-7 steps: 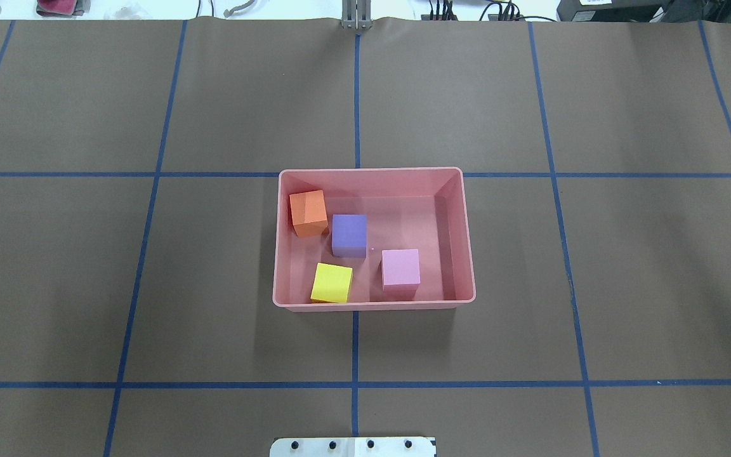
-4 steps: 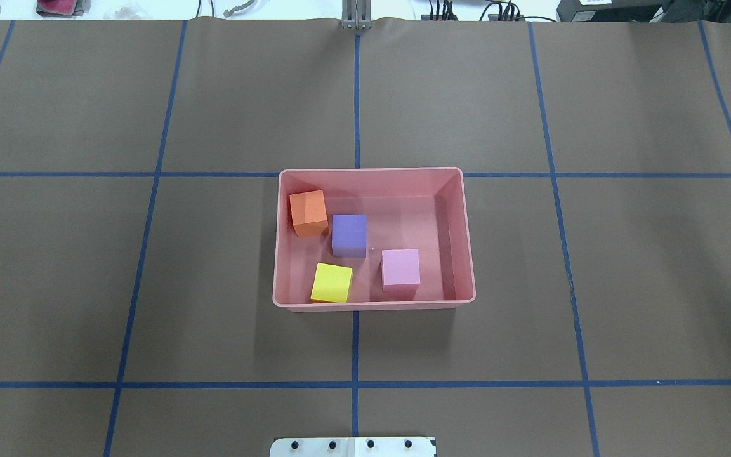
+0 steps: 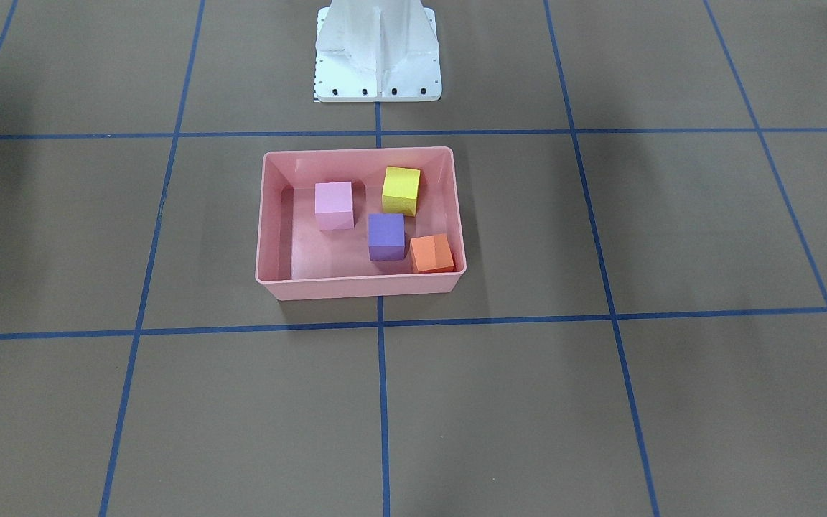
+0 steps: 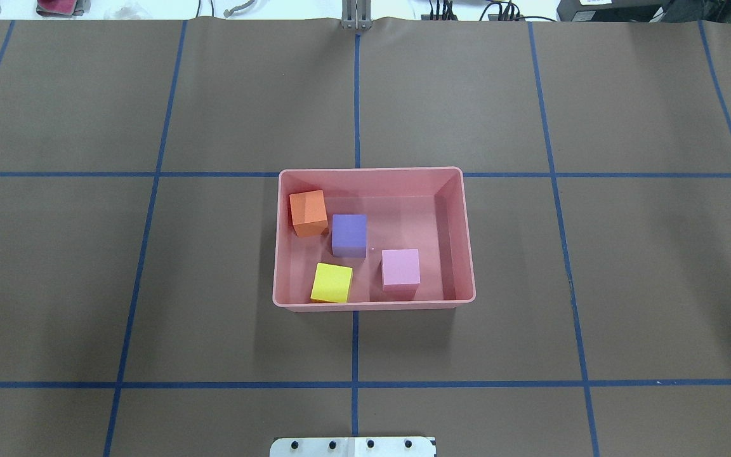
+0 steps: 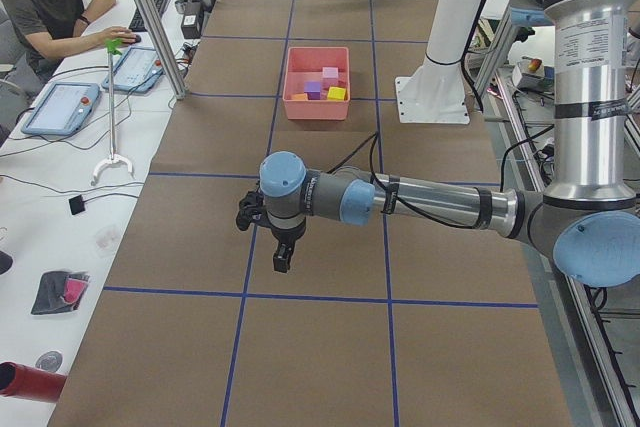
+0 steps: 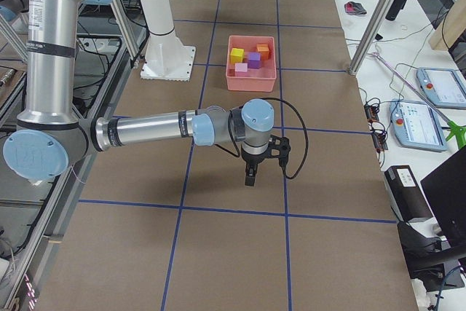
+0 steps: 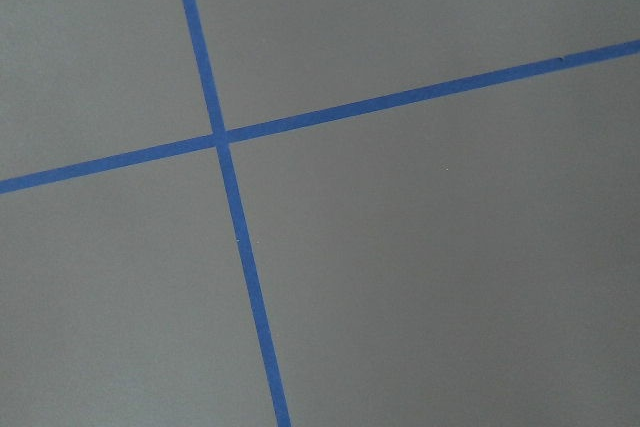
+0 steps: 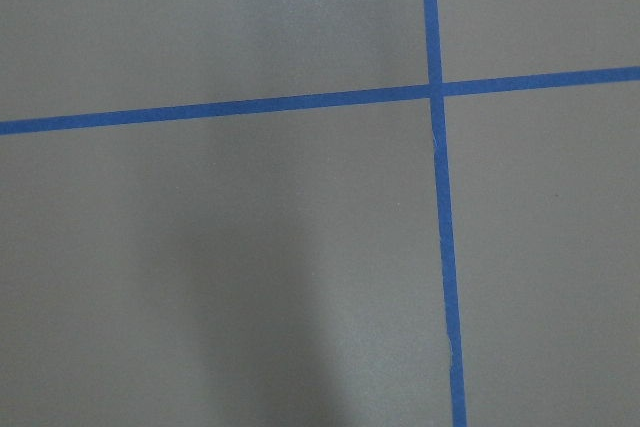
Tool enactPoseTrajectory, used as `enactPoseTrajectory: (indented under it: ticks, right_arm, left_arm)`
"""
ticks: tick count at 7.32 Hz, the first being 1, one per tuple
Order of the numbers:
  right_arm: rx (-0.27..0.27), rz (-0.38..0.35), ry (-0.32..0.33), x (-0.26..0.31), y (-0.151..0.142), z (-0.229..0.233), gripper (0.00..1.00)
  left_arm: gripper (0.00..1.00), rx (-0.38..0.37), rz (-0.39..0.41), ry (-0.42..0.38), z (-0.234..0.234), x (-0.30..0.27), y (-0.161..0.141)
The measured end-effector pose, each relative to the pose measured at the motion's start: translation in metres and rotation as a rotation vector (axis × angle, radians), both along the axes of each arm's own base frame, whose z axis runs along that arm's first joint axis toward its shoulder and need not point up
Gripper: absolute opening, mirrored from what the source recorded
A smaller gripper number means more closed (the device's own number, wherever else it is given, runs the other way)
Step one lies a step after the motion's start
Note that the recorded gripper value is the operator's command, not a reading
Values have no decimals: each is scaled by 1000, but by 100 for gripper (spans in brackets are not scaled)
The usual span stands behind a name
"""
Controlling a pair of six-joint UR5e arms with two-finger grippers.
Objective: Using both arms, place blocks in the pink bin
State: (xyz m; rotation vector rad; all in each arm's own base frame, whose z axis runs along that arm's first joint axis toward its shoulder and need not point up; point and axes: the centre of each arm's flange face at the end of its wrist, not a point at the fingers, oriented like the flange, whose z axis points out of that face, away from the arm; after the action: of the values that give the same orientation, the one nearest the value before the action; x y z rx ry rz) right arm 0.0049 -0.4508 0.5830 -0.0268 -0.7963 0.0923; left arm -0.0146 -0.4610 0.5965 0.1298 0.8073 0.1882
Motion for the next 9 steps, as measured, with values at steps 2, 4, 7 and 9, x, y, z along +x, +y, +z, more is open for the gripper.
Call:
enactPoseTrajectory:
  ticks: [2,4,7,9]
  right_arm:
    - [-18,1,2,0,-3,10,99]
    - [-43,0,9,0,-5,23,99]
    - [-50,18,11,9,-7,28,99]
    - [-31,44,15,20,-17,19,99]
  left_arm:
    - [99,-54,-2,-5,8,-14,2]
    - [100,-114,-21,-8,10,-24,3]
    - [100,-142,-32,-8,12,-27,6]
    - [100,-136,-31,-7,13,-27,8]
